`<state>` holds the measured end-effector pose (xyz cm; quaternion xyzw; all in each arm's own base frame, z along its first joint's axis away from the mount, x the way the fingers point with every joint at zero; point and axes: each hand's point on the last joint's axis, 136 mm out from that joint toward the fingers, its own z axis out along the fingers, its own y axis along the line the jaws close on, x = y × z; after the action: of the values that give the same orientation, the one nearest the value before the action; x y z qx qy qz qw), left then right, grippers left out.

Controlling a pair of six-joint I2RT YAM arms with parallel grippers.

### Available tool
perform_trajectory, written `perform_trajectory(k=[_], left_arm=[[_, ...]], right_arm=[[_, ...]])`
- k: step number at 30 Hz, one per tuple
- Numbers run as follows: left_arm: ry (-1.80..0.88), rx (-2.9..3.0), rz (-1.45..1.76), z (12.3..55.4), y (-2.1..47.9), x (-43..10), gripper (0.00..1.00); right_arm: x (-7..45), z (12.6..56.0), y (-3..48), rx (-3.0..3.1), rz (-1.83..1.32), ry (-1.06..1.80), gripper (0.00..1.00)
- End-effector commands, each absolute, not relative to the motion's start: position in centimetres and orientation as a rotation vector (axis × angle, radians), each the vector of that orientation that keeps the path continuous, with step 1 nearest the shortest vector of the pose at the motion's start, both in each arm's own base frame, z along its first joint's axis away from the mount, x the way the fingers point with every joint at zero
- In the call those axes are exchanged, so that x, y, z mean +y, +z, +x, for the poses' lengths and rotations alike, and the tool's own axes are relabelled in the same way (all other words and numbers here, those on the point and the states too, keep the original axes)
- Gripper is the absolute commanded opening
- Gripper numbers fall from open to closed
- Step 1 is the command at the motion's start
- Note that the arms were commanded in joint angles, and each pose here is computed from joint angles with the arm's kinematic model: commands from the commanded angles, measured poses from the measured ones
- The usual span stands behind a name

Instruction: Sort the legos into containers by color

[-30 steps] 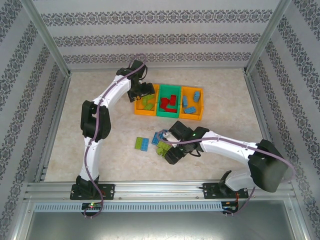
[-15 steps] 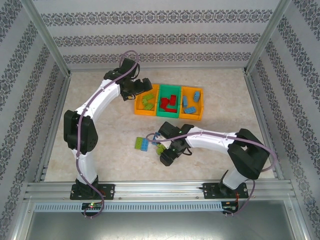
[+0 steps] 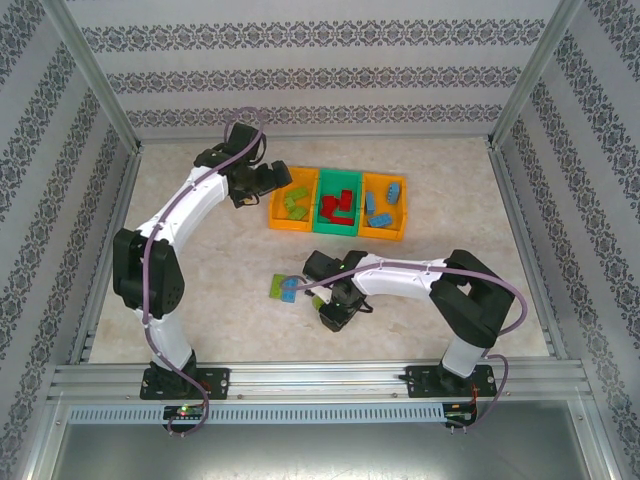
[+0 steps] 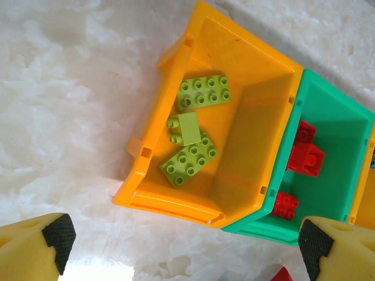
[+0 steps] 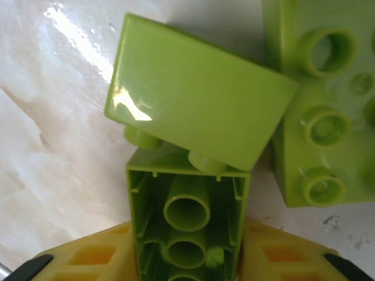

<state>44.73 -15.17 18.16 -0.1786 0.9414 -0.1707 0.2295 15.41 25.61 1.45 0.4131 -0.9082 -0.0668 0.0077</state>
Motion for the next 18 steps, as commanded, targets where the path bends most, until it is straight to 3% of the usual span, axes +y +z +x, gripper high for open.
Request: perform_trajectory(k=[1,9,18], left_arm=[[-0.471,2.552,-0.494,44.9,19.2,-14.4,0.99],[-0.395,2.566,-0.438,44.2,19.2,-13.1,0.99],[-0.356,2.617,-0.438,41.9,17.1,-11.7,1.0]], right_arm=[[24.9,14.9,1.8,-2.833,1.265,-0.143,0.33],[28.3,15.5,9.3,-2.953,1.396,-0.573,0.3],[32.3,26.5,15.3,-3.123,0.863,-1.168,0.28]])
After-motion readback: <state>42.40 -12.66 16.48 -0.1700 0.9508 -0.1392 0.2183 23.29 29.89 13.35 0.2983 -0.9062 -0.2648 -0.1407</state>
